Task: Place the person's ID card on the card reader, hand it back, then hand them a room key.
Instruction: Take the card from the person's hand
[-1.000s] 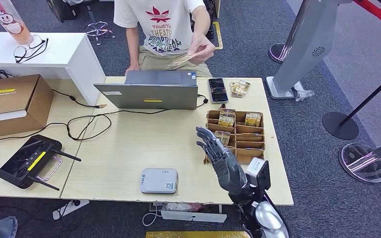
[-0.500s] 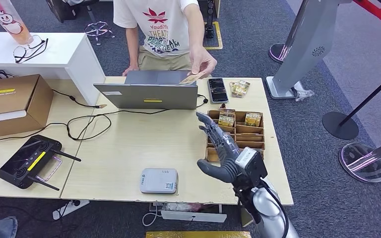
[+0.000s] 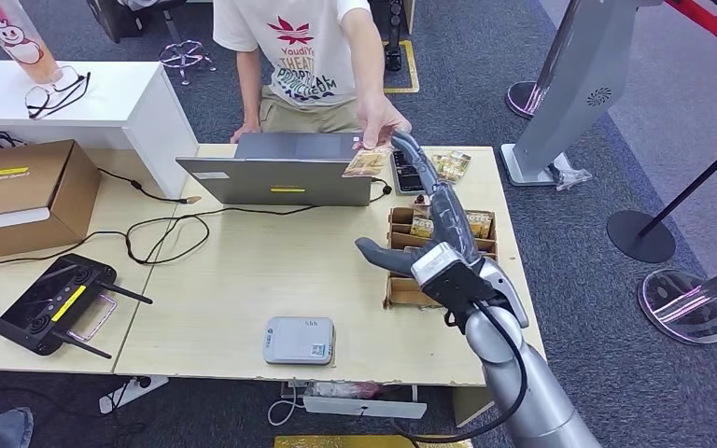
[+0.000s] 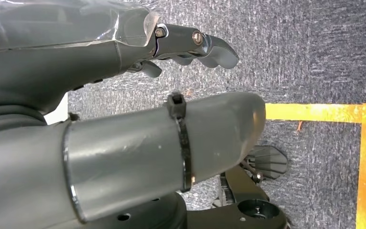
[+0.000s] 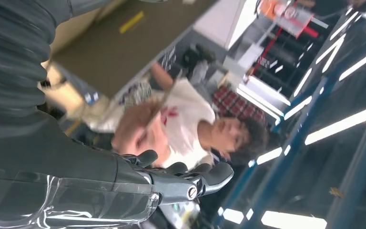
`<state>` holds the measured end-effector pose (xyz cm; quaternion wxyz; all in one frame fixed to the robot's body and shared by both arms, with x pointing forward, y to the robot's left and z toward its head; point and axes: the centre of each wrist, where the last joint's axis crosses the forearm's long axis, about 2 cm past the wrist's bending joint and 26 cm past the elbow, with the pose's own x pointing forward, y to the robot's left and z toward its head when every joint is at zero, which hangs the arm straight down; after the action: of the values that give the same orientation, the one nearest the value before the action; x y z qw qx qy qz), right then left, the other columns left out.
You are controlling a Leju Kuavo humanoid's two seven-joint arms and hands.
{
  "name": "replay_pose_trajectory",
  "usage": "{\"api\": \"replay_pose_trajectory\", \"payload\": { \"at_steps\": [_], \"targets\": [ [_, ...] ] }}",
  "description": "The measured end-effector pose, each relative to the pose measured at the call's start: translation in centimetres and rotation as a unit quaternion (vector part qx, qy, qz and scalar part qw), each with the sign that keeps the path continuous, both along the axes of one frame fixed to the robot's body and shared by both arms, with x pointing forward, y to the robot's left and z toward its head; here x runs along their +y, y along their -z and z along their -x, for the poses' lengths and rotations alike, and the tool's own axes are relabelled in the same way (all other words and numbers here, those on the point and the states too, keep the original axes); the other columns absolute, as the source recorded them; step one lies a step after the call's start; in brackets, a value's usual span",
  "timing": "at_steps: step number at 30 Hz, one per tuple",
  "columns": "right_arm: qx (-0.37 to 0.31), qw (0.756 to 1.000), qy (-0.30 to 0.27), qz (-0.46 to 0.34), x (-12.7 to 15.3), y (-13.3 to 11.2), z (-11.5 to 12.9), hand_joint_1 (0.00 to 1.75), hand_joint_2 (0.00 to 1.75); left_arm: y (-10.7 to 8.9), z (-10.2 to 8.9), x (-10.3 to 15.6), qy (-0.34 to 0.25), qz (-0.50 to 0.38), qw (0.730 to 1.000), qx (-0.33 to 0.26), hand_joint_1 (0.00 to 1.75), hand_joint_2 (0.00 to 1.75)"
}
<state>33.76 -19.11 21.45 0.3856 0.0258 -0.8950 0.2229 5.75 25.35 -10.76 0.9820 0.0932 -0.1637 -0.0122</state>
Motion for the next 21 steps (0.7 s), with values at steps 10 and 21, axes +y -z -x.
{"api": "replay_pose_trajectory", "payload": {
  "at_steps": [10,21],
  "targets": [
    [-0.104,0.985,0.089,0.101,1.0,-2.3,-2.5,0.00,1.75,-0.1,-0.8,0.0,0.009,0.000,1.000,-0.001,0.00,0.00],
    [-0.135,0.968,0.127,0.170,1.0,-1.9,-4.6,0.00,1.75,-0.2,-1.0,-0.1,0.018,-0.003,1.000,0.002,0.00,0.00]
  ]
}}
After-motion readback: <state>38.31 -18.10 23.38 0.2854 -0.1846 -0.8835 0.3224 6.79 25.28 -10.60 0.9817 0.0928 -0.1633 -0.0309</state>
